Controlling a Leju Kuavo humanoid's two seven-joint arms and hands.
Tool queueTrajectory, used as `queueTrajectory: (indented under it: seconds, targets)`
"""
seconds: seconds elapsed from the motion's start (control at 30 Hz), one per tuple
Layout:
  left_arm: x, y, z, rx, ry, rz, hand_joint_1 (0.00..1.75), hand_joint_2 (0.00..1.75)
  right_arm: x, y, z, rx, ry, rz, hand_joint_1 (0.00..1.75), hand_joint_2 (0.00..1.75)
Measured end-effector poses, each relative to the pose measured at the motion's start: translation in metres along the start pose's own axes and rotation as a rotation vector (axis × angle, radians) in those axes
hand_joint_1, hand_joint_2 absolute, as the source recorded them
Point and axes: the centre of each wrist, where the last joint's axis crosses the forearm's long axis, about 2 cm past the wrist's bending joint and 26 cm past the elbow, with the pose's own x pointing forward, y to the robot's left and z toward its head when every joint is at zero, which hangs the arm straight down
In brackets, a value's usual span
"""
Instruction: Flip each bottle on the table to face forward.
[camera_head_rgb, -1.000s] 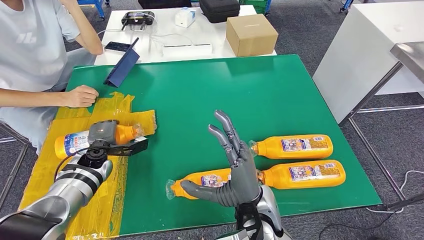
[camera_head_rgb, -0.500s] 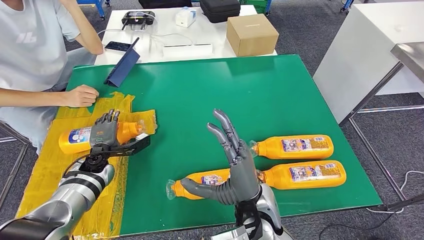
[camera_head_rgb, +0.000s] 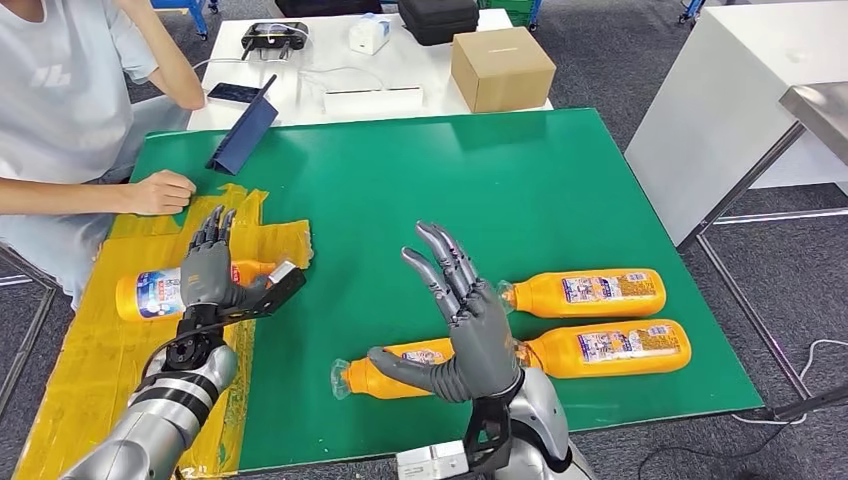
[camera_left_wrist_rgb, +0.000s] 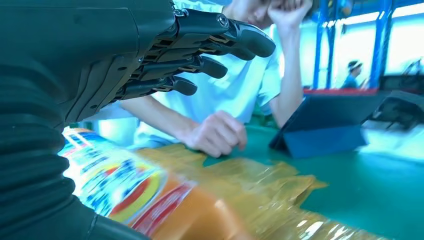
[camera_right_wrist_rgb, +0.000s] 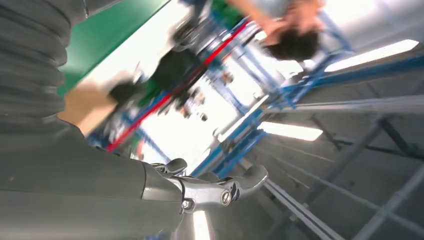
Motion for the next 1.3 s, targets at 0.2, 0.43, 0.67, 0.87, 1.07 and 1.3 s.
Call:
queueTrajectory:
  seconds: [0.2, 0.43, 0.67, 0.87, 1.07, 1.3]
  targets:
    - [0.010, 0.009, 0.023, 0.016, -0.048, 0.191, 0.00, 1.75, -0.015, -0.003, 0.013, 0.138, 0.091, 0.121, 0.00, 1.75]
    - [0.026, 0.031, 0.041, 0.011, -0.105, 0.639, 0.00, 1.75, -0.035, 0.002, 0.041, 0.392, 0.178, 0.203, 0.00, 1.75]
    - [0.031, 0.050, 0.045, 0.046, -0.133, 0.864, 0.00, 1.75, -0.047, 0.006, 0.060, 0.472, 0.225, 0.233, 0.00, 1.75]
    - [0.030, 0.056, 0.046, 0.072, -0.142, 0.907, 0.00, 1.75, -0.052, 0.006, 0.066, 0.510, 0.248, 0.246, 0.00, 1.75]
    - [0.027, 0.061, 0.046, 0.115, -0.130, 1.069, 0.00, 1.75, -0.060, 0.007, 0.076, 0.585, 0.292, 0.289, 0.00, 1.75]
    - [0.024, 0.068, 0.050, 0.142, -0.136, 1.125, 0.00, 1.75, -0.072, 0.009, 0.087, 0.657, 0.353, 0.347, 0.00, 1.75]
